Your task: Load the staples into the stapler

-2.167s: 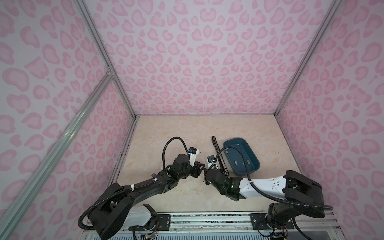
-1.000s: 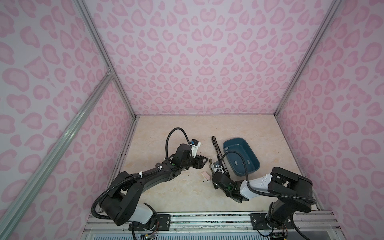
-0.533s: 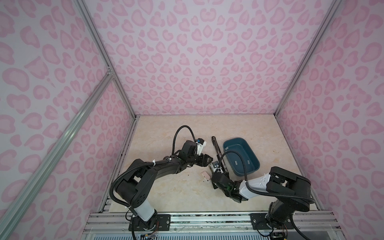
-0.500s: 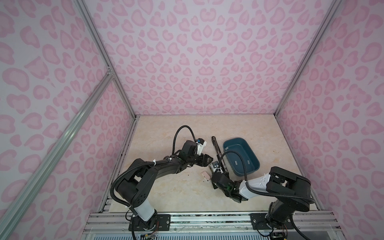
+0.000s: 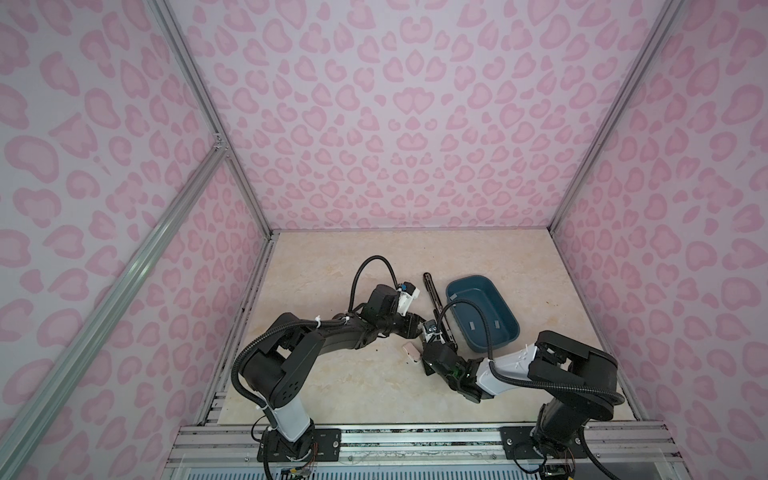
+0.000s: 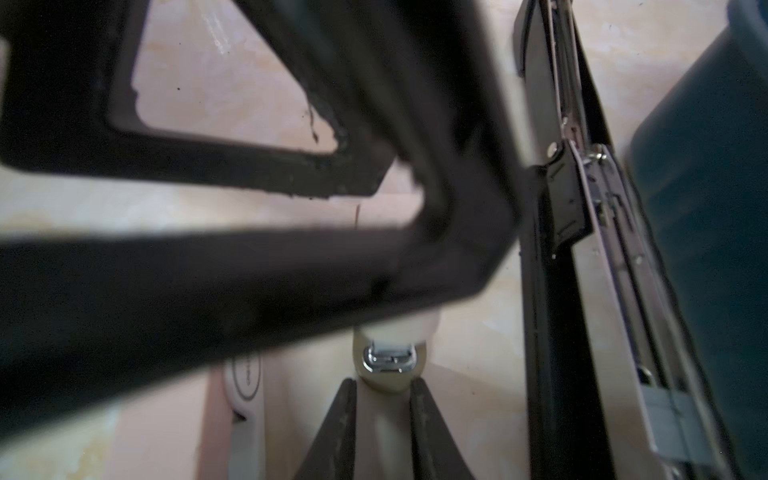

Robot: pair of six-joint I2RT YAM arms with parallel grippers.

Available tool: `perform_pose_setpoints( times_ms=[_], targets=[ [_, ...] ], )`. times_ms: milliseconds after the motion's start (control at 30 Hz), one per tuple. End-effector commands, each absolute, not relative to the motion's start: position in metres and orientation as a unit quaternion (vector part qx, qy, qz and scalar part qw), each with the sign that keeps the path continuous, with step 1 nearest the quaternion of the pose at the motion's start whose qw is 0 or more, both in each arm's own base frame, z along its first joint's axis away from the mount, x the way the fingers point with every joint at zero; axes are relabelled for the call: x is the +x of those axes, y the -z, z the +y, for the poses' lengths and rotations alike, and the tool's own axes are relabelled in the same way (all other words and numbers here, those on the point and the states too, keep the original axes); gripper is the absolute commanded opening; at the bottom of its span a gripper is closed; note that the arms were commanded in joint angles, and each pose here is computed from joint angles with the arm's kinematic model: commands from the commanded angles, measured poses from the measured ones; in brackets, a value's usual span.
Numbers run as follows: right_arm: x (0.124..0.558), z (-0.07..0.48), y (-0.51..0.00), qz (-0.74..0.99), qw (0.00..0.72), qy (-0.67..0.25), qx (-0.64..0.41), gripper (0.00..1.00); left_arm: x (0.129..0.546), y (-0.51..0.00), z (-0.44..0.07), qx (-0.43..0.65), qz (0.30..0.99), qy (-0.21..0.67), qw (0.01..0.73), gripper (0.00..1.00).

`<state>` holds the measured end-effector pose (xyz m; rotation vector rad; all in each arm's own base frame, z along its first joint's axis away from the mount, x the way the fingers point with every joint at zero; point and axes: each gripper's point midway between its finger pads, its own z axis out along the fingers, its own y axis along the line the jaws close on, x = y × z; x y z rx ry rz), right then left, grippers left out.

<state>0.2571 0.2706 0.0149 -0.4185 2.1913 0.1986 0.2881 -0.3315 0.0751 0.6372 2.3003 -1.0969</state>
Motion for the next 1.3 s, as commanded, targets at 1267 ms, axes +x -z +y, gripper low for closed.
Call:
perform_pose_setpoints(
  times_ms=[1267],
  targets=[
    [0.283, 0.262, -0.106, 0.87, 0.471, -0.114, -0.087, 0.22, 0.297, -0.114, -0.309, 0.194, 0.841, 0.373, 0.341, 0.54]
  ],
)
